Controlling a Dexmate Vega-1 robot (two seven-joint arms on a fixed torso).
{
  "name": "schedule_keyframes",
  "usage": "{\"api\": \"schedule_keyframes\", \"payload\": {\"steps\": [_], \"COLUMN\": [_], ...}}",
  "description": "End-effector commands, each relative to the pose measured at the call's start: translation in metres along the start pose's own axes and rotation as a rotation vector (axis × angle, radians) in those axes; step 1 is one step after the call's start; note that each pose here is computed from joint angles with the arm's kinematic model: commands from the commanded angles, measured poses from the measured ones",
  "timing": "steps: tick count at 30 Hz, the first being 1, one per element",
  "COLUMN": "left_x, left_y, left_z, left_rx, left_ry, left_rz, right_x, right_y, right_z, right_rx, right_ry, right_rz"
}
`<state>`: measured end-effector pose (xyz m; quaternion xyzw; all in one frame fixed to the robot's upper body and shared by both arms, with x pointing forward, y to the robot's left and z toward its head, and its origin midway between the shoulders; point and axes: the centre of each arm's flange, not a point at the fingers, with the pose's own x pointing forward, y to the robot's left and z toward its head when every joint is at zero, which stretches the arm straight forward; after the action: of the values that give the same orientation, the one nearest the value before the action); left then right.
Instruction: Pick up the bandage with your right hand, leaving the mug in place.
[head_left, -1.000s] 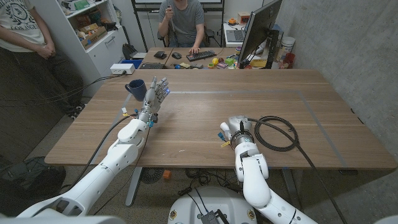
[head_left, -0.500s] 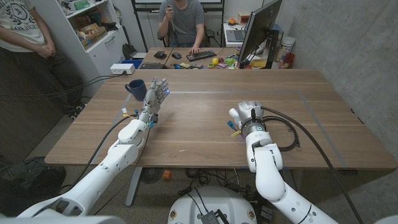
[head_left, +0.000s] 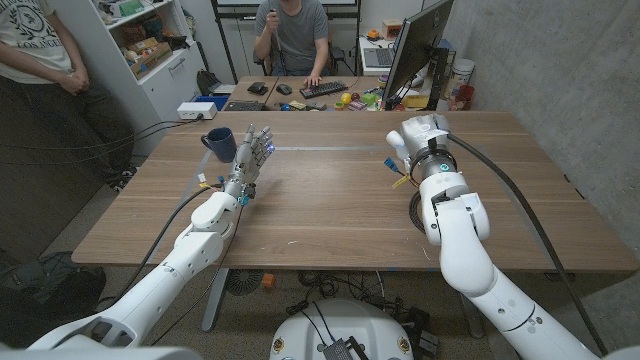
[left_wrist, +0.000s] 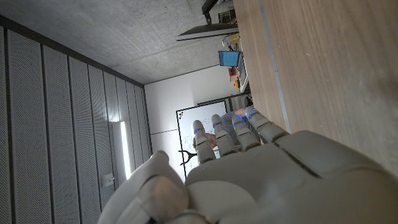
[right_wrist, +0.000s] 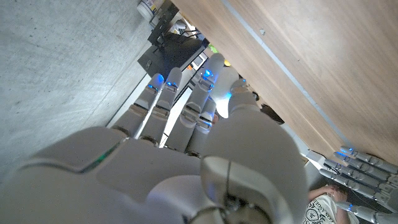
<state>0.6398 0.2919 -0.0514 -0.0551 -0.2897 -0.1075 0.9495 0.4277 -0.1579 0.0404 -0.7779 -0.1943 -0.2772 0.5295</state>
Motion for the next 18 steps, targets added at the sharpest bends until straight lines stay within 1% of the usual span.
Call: {"api": "schedule_keyframes", "payload": {"steps": [1,6,13,18], "left_x": [0.0031,0.0038,0.0031,0.0029], "left_y": [-0.0050,-0.0048,-0.0040,-0.0048], "left_z": [-0.0005,-0.0004,-0.0004,0.0002], "left_rx": [0.004,0.004,0.006,0.005], "left_ry": [0.004,0.003,0.005,0.002], "left_rz": [-0.017,-0.009,-0.005,-0.007], "right_x": [0.0202,0.0231,0.0253,0.0248], "right_y": [-0.0537,-0.0559,-0.0628,-0.0612], "right_z": [-0.0417,-0.0422,-0.0452,-0.0426], "right_rx": [-0.097,-0.107,-0.109,-0.112], "right_ry": [0.024,0.023,0.028,0.025], "right_rz": [-0.108,-0.125,-0.138,-0.135]}}
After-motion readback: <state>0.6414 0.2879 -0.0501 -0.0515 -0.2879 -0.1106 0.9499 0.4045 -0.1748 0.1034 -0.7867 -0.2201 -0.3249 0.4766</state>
